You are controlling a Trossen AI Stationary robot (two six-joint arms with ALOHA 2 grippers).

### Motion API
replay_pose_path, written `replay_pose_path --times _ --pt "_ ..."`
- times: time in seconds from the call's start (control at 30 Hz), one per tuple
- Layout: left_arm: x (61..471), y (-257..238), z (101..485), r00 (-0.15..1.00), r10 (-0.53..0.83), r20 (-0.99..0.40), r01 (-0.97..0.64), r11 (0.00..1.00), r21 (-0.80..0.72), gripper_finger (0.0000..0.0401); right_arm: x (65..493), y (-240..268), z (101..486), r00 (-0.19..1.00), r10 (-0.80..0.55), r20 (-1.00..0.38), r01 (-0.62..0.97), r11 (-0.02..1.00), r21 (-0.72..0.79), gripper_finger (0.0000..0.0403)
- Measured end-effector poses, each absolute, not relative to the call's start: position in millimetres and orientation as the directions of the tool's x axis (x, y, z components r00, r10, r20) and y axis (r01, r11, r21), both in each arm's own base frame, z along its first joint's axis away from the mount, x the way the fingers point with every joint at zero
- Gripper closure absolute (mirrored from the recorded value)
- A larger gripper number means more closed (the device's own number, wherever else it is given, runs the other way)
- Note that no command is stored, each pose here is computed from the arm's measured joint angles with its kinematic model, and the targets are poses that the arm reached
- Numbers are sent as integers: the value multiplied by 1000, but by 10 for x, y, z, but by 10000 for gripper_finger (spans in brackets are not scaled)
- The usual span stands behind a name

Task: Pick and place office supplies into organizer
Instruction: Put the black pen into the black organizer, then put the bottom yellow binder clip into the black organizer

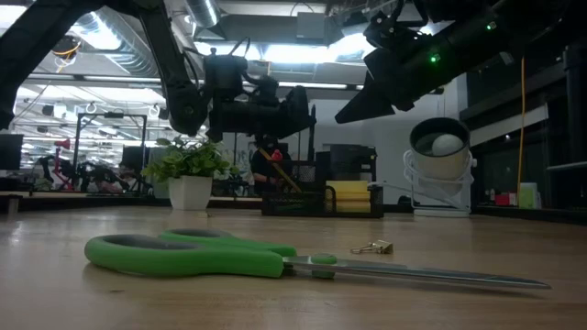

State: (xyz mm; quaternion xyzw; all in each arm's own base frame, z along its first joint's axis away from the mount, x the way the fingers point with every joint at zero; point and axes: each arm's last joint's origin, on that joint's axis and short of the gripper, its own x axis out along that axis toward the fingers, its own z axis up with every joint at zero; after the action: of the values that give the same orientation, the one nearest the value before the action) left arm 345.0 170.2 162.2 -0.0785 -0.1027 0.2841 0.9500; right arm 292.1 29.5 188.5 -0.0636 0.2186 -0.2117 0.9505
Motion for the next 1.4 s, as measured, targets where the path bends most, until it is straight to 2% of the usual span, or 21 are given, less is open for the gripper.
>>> replay_pose_path --times 0.77,1.03,1.2,1.4 --pt "3472 1674 1567 835 542 93 -528 838 -137 344 2921 296 1886 816 -429 -388 376 903 -210 377" --pt "3478 1663 1567 851 516 93 -504 854 -128 315 2921 297 1886 816 -429 -388 375 903 -210 377" --pt "3476 1663 1584 849 516 111 -503 855 -129 302 2921 298 1886 816 -429 -388 375 903 -210 377" --pt "3477 1647 1636 870 466 161 -451 884 -125 305 2921 298 1885 816 -429 -388 375 903 -210 377"
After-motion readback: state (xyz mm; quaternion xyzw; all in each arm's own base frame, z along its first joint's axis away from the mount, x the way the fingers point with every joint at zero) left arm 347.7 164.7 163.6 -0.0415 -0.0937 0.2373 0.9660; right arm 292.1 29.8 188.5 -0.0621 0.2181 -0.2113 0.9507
